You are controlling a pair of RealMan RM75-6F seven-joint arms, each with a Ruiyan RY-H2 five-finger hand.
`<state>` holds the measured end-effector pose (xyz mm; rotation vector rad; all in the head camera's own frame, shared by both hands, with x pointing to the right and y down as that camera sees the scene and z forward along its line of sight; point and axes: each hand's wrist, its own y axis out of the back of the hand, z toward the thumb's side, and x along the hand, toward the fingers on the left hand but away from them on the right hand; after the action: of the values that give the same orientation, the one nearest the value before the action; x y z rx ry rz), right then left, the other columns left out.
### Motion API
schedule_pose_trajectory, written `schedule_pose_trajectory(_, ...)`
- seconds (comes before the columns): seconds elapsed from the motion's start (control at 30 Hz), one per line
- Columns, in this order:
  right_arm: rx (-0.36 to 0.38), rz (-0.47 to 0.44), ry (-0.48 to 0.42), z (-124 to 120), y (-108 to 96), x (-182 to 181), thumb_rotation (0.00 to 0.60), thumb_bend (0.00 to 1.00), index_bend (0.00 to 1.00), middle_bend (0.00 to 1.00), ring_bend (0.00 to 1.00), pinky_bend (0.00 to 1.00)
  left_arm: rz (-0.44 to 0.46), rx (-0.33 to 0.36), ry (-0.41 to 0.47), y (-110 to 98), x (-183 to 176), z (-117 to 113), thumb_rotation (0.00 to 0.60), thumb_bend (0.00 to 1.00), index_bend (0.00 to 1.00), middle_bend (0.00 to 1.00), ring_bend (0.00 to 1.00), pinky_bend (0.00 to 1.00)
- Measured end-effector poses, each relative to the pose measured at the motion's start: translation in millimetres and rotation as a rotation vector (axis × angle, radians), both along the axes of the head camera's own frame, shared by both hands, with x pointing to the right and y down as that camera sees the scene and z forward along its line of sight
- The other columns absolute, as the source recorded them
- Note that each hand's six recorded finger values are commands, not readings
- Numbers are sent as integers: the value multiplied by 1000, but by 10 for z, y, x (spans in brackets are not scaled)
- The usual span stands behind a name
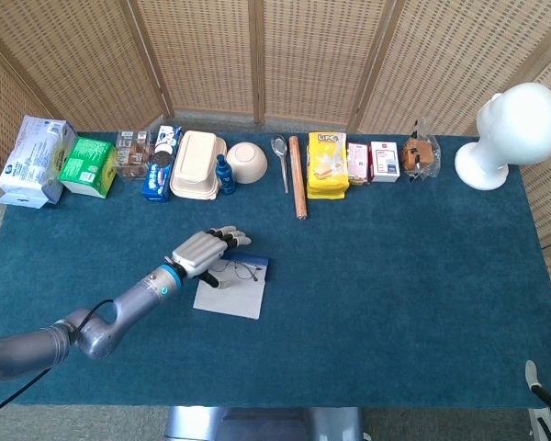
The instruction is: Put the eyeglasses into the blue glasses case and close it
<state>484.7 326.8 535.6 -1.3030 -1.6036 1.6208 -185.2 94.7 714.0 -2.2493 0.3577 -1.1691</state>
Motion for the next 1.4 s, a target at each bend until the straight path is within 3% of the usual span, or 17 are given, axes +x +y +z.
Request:
schedule_pose_trajectory(0.4, -3, -5, -3, 13, -19, -27, 600, 330, 0, 184, 0, 85, -5, -95, 2, 190, -41, 56, 434, 226, 140, 135, 94, 227)
schedule_pose_trajectory(0.6, 3, -4, -1, -12, -8, -24, 600, 329, 0, 184, 0, 85, 5, -128, 9, 259, -42, 20, 436, 225, 140, 124, 43, 189)
schedule_pose_trajectory(0.9, 8, 2, 0, -34, 29, -20, 600, 327, 0, 184, 0, 85, 32, -136, 25, 314, 18, -1, 432, 226, 137, 91, 0, 107)
schedule_pose_trajectory(1.17, 14, 12, 5, -74, 71, 3, 600, 328, 0, 184, 0, 86, 67, -154, 46, 413, 151, 10, 428, 226, 87, 68, 0, 92)
schedule_pose_trajectory(1.4, 17, 11, 9, -91, 60, 17, 600, 329, 0, 183, 0, 86, 27, -107, 80, 302, 175, -33, 432, 226, 71, 49, 0, 96)
